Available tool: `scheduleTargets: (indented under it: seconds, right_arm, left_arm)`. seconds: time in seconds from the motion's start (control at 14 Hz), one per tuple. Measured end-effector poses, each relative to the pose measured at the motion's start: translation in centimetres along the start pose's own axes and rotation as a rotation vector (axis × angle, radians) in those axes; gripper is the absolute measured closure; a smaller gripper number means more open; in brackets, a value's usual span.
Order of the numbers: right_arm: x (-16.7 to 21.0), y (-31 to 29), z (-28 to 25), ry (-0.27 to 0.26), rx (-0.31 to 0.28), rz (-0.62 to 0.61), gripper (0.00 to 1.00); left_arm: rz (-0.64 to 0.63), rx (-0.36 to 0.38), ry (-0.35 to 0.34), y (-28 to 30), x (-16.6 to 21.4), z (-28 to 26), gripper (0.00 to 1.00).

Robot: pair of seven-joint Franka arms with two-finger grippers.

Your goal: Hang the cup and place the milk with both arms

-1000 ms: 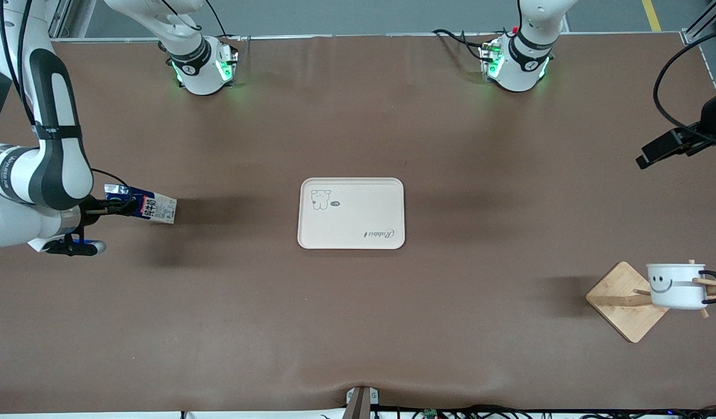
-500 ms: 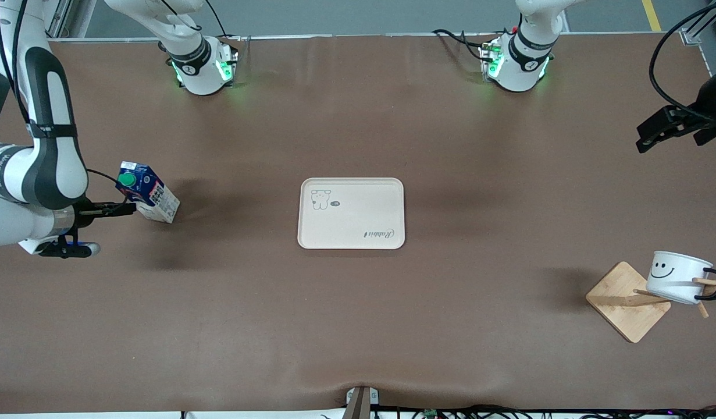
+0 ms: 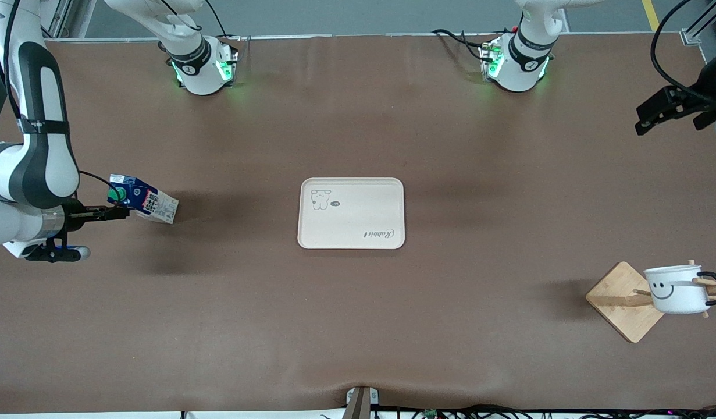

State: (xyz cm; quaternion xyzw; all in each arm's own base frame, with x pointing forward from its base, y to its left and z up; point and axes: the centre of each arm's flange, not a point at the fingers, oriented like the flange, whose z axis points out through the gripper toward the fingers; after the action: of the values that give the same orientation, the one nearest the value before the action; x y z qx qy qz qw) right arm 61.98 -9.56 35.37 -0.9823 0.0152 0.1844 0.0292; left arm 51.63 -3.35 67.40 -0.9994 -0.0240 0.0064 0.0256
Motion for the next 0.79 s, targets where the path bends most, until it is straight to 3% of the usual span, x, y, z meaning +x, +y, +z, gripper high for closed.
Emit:
scheduleTargets:
  seconds: [0.29, 0.57, 0.79]
  right_arm:
    - [0.7, -0.7, -5.5, 0.126, -0.013, -0.015, 0.0]
    - [0.8, -3.6, -11.4, 0.247, -0.032, -0.061, 0.0]
    - [-0.2, -5.2, -15.2, 0.299, -0.032, -0.084, 0.0]
  left_arm:
    - [0.022, 0.001, -0.004, 0.9, -2.3, -0.1, 0.0]
    - [0.012, -0.013, 0.013, 0.7, -2.0, 0.2, 0.0]
    - [0.01, -0.024, 0.029, 0.7, -1.7, 0.3, 0.0]
